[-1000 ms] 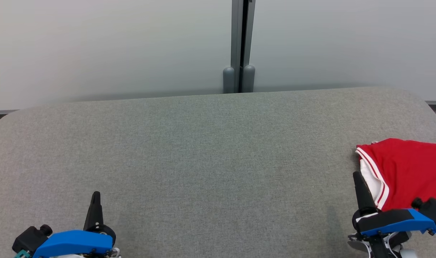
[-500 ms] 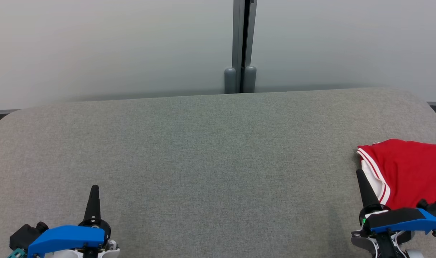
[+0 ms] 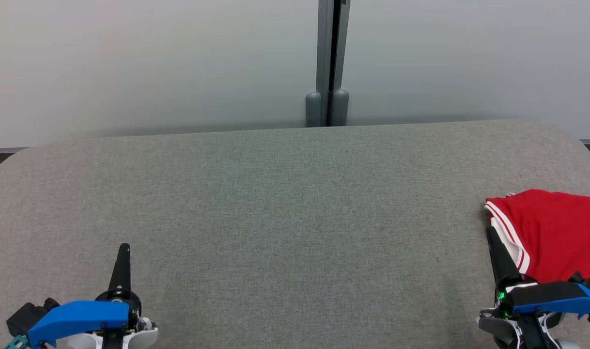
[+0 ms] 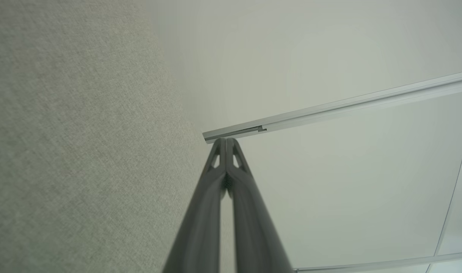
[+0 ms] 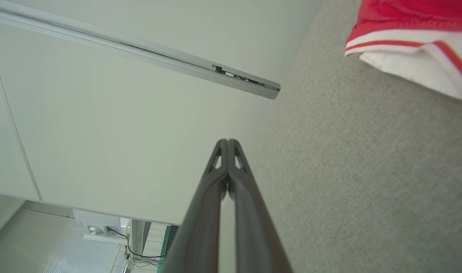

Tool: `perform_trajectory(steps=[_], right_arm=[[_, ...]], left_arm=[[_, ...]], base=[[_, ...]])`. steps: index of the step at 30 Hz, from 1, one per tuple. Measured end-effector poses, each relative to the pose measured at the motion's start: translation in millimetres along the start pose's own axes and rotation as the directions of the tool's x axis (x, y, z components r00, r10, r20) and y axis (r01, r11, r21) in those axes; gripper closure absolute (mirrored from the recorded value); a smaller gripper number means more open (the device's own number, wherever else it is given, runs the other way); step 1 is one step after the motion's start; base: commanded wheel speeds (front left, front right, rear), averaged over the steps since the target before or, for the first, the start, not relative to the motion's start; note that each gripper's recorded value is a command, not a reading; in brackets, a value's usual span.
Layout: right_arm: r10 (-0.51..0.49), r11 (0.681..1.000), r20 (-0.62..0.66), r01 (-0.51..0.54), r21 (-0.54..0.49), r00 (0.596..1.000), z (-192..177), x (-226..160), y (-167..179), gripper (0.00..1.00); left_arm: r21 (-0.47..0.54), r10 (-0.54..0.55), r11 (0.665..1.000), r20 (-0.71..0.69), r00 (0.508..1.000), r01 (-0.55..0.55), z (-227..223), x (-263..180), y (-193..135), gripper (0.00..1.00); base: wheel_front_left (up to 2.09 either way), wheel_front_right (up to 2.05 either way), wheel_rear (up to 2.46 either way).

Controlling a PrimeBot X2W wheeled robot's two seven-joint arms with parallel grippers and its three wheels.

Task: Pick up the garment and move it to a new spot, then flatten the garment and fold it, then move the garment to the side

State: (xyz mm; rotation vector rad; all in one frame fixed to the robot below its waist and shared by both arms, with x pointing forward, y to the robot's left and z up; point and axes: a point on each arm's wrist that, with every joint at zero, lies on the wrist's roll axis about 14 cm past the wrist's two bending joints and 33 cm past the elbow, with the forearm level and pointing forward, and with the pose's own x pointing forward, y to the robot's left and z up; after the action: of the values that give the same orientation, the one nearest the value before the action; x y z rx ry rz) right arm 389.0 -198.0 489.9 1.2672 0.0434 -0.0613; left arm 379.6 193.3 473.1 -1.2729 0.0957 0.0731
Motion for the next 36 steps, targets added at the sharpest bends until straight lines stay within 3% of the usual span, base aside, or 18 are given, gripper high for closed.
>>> perform_trajectory(steps=[36], right_arm=[[0.064,0.961,-0.003,-0.06,0.271,0.998,5.3,0.3,15.5,1.0]], left_arm=[[-0.261,-0.086,0.961,0.026,0.996,0.09,14.4,4.1,-24.9,1.0]], base=[[0.0,0.0,0.0]])
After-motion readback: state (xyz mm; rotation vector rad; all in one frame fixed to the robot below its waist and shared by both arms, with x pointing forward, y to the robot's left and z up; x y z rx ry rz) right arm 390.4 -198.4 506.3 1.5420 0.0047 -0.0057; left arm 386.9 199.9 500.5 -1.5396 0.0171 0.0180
